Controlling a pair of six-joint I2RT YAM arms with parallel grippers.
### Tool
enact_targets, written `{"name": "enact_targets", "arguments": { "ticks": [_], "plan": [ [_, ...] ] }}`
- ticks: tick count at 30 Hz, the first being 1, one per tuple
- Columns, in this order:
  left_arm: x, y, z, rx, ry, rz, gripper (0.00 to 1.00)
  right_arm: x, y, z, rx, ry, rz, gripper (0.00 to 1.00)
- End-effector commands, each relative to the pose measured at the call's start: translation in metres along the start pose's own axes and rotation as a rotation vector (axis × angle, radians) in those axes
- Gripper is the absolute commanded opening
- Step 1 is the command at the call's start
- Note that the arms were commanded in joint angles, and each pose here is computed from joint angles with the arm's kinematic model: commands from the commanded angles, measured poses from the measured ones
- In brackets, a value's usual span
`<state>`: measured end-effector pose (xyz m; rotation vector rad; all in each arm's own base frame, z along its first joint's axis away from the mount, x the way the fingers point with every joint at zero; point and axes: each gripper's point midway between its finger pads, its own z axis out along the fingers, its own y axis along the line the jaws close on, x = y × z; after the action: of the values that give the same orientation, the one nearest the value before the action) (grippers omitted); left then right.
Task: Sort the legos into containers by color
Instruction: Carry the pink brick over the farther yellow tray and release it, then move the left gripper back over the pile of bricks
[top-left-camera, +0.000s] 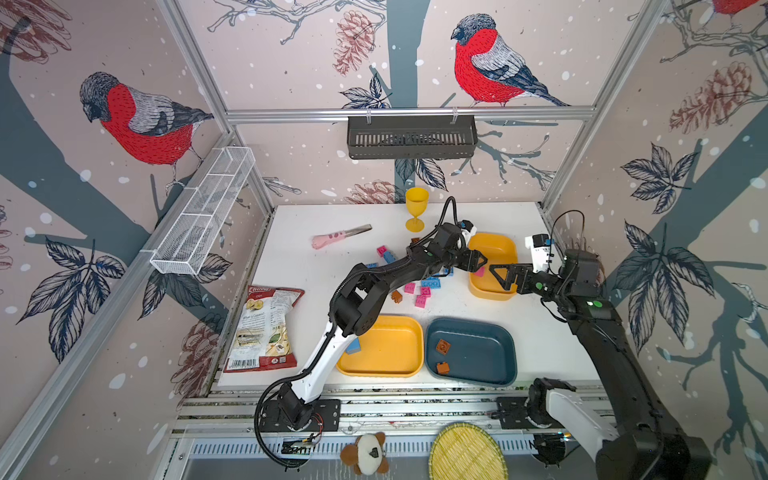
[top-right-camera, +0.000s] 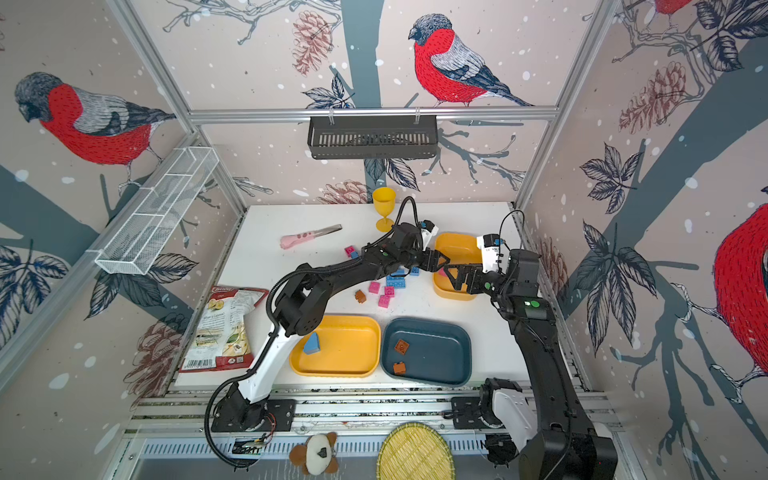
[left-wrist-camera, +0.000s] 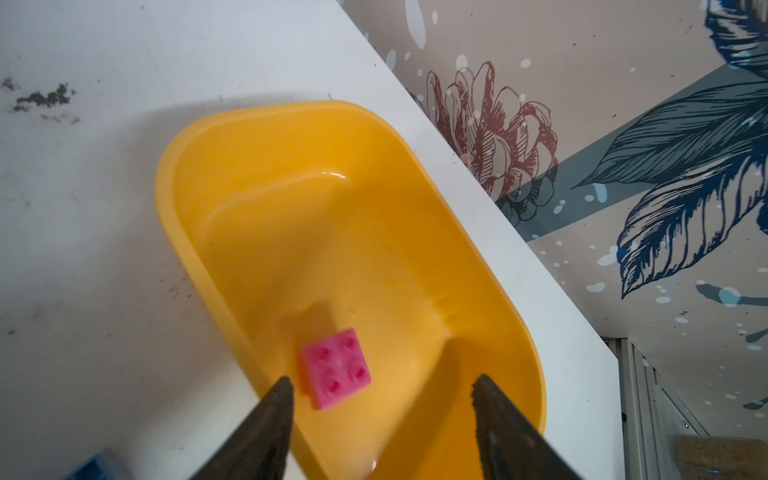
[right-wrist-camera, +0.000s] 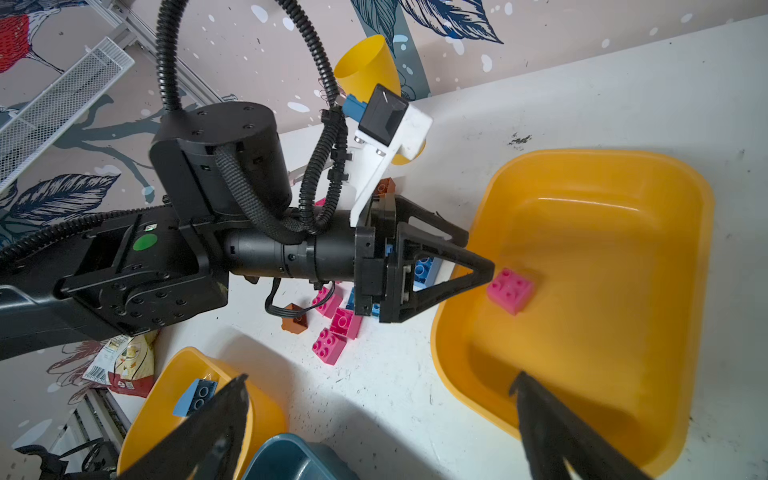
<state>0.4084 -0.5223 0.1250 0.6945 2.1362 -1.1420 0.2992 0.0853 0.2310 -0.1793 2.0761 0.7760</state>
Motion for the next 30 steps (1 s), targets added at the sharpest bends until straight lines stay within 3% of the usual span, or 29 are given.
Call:
{"name": "enact_targets", "arguments": {
  "ticks": [1, 6, 13, 21, 25, 30],
  "plan": [
    [-0.03, -0.024, -0.021, 0.028, -0.085, 0.078, 0.78, -0.003, 0.003, 0.0, -0.02, -0.016, -0.004, 0.99],
    [-0.023, -0.017, -0.061, -0.065, -0.025, 0.127, 0.79, -0.001, 0.006, 0.002, -0.041, -0.013, -0.003, 0.99],
    [0.016, 0.043, -0.147, -0.321, 0.132, 0.161, 0.78, 0.004, 0.023, 0.011, -0.107, 0.011, -0.021, 0.99],
    [0.069, 0.122, -0.234, -0.569, 0.407, 0.335, 0.77, 0.011, 0.045, 0.026, -0.158, 0.049, -0.07, 1.0],
    [0.073, 0.156, -0.256, -0.649, 0.436, 0.394, 0.77, 0.014, 0.05, 0.032, -0.167, 0.064, -0.08, 0.99],
    [0.09, 0.197, -0.264, -0.721, 0.557, 0.431, 0.77, 0.014, 0.05, 0.031, -0.162, 0.066, -0.087, 0.99]
  ]
}}
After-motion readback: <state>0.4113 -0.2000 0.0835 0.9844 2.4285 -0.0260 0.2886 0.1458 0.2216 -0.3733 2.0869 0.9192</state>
